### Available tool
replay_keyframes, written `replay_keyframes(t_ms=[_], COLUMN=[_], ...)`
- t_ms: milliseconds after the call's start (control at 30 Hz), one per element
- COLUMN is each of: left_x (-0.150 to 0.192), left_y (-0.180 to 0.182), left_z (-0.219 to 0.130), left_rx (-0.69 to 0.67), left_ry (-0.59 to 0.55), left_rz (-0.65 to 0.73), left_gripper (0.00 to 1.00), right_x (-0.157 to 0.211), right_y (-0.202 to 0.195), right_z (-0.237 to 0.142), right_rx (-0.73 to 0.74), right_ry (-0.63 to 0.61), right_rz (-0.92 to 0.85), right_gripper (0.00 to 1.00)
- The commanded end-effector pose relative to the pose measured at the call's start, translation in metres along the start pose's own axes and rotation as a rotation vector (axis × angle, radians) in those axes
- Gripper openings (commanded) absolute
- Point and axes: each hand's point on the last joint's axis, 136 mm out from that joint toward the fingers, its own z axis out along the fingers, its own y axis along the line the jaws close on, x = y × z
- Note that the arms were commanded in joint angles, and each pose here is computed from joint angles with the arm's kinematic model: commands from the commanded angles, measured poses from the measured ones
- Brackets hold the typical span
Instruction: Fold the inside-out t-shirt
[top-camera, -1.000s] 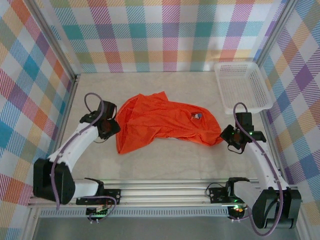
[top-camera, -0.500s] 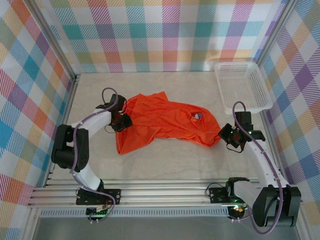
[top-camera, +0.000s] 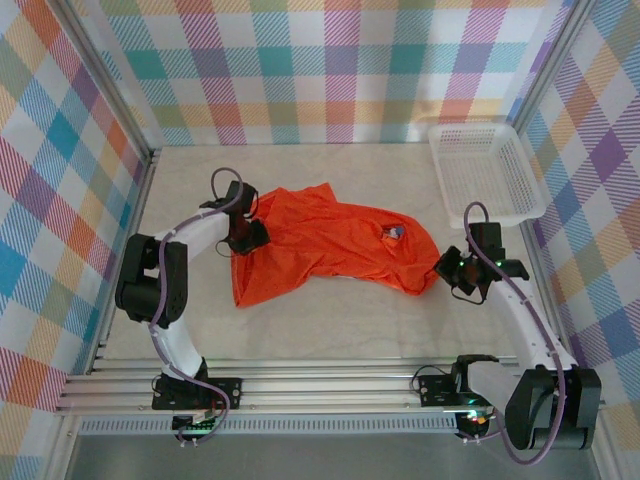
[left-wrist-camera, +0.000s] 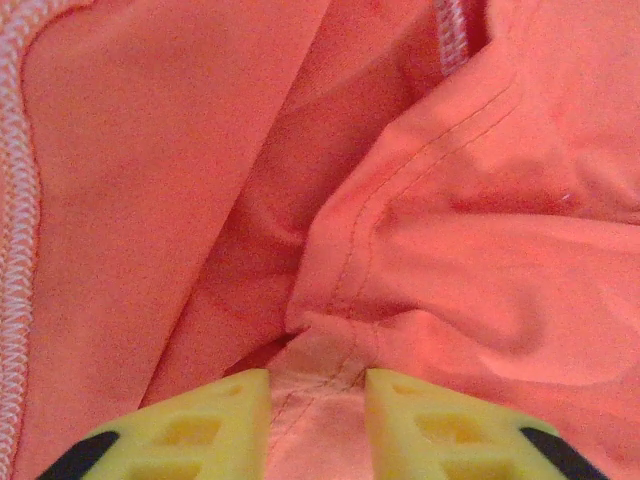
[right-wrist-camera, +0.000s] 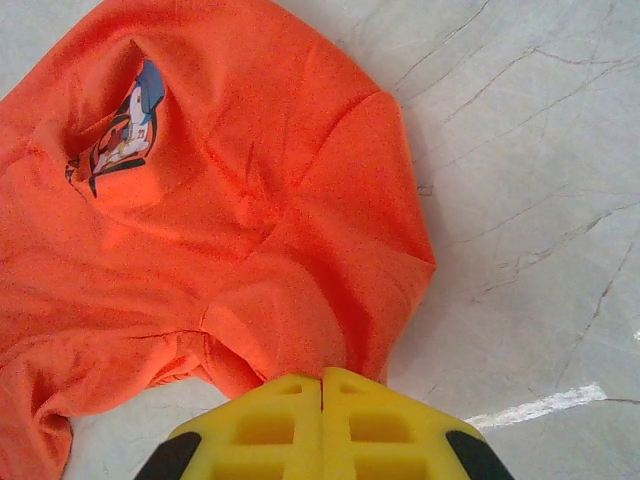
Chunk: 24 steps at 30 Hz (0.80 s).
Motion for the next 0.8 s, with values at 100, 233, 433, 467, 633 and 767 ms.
replay_keyframes(t_ms=[100, 233, 433, 467, 633, 767], left_x=[-0.014, -0.014, -0.009, -0.007, -0.005, -0.01], left_y=[-0.008, -0.01, -0.008, -0.008, -0.005, -0.007], left_z=[-0.012, -0.013, -0.003, 0.0, 0.01, 0.007], left_rx=[0.018, 0.027, 0.021, 0.022, 0.005, -0.002], left_ry=[-0.036, -0.031, 0.002, 0.011, 0.034, 0.026], left_rz=[0.023, 0.018, 0.005, 0.003, 0.0, 0.007], left_gripper=[0.59, 0.58, 0.39, 0.35, 0.23, 0.0], right_x=[0.001, 0.0, -0.003, -0.003, -0.003, -0.005], right_y=[0.003, 0.003, 0.004, 0.004, 0.004, 0.005], right_z=[0.003, 0.003, 0.002, 0.002, -0.001, -0.005], right_rx=[-0.024, -0.02, -0.018, -0.017, -0.014, -0.014], right_ry=[0.009, 0.007, 0.001, 0.002, -0.001, -0.011], right_rz=[0.001, 0.0, -0.004, -0.003, -0.007, -0.011], right_gripper=[0.0, 0.0, 0.0, 0.0, 0.0, 0.0])
